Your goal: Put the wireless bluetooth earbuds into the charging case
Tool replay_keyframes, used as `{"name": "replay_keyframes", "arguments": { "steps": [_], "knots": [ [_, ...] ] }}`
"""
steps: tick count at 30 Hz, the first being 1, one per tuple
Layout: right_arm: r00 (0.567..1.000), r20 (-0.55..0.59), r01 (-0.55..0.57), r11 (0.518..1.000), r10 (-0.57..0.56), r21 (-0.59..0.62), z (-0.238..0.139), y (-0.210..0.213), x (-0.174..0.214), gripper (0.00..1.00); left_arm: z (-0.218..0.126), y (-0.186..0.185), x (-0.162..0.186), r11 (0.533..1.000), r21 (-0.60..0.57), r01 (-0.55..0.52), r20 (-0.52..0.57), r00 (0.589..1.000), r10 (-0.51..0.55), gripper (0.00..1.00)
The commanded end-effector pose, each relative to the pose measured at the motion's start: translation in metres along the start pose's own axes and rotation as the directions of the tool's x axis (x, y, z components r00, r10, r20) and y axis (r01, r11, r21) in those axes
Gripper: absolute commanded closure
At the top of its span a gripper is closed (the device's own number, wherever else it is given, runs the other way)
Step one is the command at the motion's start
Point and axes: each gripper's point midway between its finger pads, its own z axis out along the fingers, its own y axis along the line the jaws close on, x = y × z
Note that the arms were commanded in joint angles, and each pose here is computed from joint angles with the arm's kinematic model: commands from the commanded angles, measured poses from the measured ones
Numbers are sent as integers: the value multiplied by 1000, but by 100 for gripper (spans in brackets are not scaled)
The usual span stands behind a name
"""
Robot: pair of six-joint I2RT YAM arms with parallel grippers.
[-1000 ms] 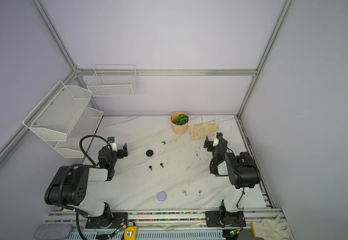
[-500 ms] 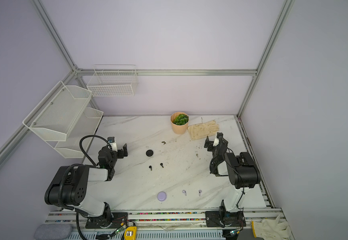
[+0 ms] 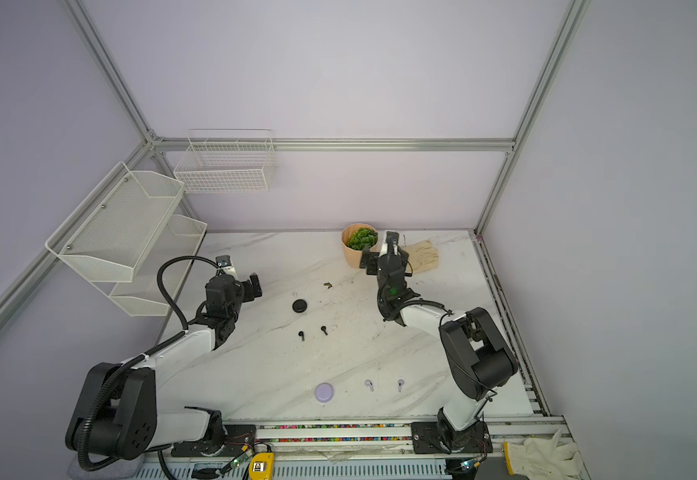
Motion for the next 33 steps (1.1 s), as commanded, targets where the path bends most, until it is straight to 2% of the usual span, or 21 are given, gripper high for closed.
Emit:
{"name": "replay_keyframes", "arguments": {
  "steps": [1, 3, 6, 10, 12, 14, 18, 20, 24, 28, 30, 33],
  "knots": [
    [916, -400, -79, 990, 27, -113, -2, 50, 92, 3, -2, 10, 39, 985, -116, 131, -237, 959, -156, 0],
    [868, -496, -63, 982, -33, -177, -8, 87, 115, 3, -7, 10, 56, 978, -138, 159, -320, 927, -196, 0],
    [817, -555, -4, 960, -159, -281, -16, 128, 137, 3, -14, 4, 75, 971, -126, 204, -407, 882, -238, 0],
    [757, -612, 28, 947, -228, -320, -11, 148, 160, 4, -19, -8, 89, 947, -72, 314, -500, 810, -307, 1],
    [739, -619, 22, 928, -265, -371, -12, 166, 169, 4, -16, -14, 106, 932, -58, 359, -573, 752, -325, 1],
    [717, -643, 36, 936, -269, -351, -8, 169, 177, 4, -18, -20, 114, 913, -47, 405, -616, 708, -345, 3],
    [667, -728, 55, 985, -158, -164, 1, 163, 183, 14, -20, -27, 126, 896, -36, 443, -670, 655, -350, 4],
    [654, -745, 55, 990, -132, -128, -2, 169, 186, 15, -20, -31, 127, 889, -29, 457, -682, 641, -351, 4],
    [632, -764, 30, 989, -132, -147, -11, 184, 197, 15, -17, -37, 124, 882, -13, 471, -693, 632, -348, 4],
    [607, -760, 41, 964, -233, -263, -14, 197, 202, 15, -19, -41, 123, 876, 4, 483, -699, 628, -343, 4],
    [612, -733, 72, 944, -298, -323, -13, 201, 198, 15, -20, -40, 124, 877, 7, 481, -699, 630, -340, 4],
    [616, -712, 89, 928, -337, -362, -10, 205, 198, 14, -20, -38, 123, 877, 8, 481, -694, 634, -341, 4]
  ]
}}
